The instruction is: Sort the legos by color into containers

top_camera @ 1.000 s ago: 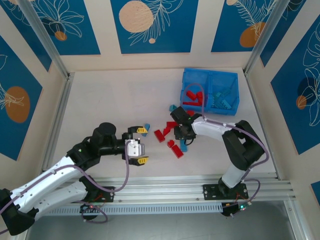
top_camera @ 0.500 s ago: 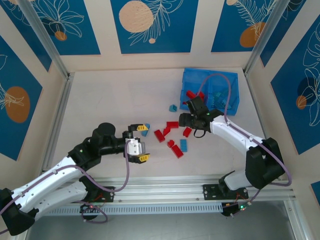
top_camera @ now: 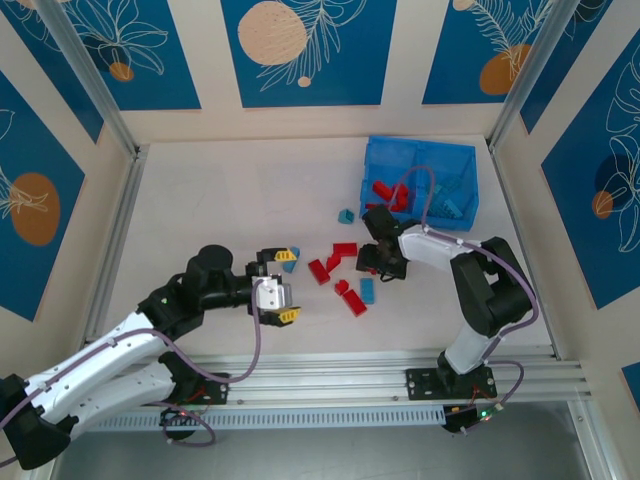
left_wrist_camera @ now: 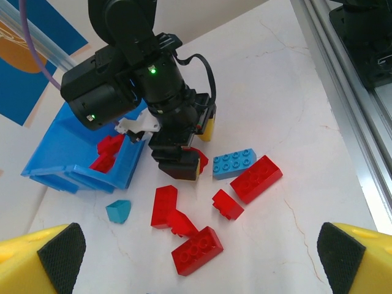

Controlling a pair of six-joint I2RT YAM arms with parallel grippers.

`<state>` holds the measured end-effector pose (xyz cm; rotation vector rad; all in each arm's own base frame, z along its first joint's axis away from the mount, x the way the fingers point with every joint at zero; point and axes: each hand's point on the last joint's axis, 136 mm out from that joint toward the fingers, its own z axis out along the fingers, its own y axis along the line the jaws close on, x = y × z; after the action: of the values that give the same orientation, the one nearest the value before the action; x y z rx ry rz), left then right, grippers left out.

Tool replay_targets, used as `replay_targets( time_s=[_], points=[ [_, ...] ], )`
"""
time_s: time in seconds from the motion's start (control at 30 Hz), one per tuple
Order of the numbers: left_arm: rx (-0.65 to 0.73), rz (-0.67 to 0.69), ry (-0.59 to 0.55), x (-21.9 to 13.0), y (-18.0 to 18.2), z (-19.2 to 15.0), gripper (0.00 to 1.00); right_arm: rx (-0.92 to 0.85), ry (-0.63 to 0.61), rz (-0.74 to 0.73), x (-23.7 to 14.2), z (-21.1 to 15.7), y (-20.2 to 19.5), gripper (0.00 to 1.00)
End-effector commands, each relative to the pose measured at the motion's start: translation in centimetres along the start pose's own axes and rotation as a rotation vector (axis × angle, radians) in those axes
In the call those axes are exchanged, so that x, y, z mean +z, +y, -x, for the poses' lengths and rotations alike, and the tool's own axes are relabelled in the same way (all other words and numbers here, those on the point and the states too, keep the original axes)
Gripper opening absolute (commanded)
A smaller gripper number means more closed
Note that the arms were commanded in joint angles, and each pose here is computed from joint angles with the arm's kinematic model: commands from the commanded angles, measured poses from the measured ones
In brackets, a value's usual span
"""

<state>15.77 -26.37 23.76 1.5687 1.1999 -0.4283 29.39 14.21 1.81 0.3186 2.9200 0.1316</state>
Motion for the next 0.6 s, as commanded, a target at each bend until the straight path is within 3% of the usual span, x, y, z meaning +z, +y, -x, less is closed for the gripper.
replay_targets(
  time_s=[0.0,0.2,0.33,0.57],
  points=[
    [0.003,-0.011,0.009,0.1,-0.3,-0.6,1.00,0.078,0.030,0.065,1.0,0.4,2.0,0.66],
    [0.006,-0.022,0.008,0.1,-0.6,-0.7,1.00,0.073,0.026,0.022,1.2,0.4,1.6,0.44],
    [0.008,-0.044,-0.020,0.1,-1.0,-0.3,1.00,0.013,-0.055,0.017,-1.2,0.7,1.8,0.32],
    [0.008,-0.030,-0.029,0.1,-0.6,-0.2,1.00,-0.112,-0.309,0.034,-9.3,4.1,2.9,0.29]
  ],
)
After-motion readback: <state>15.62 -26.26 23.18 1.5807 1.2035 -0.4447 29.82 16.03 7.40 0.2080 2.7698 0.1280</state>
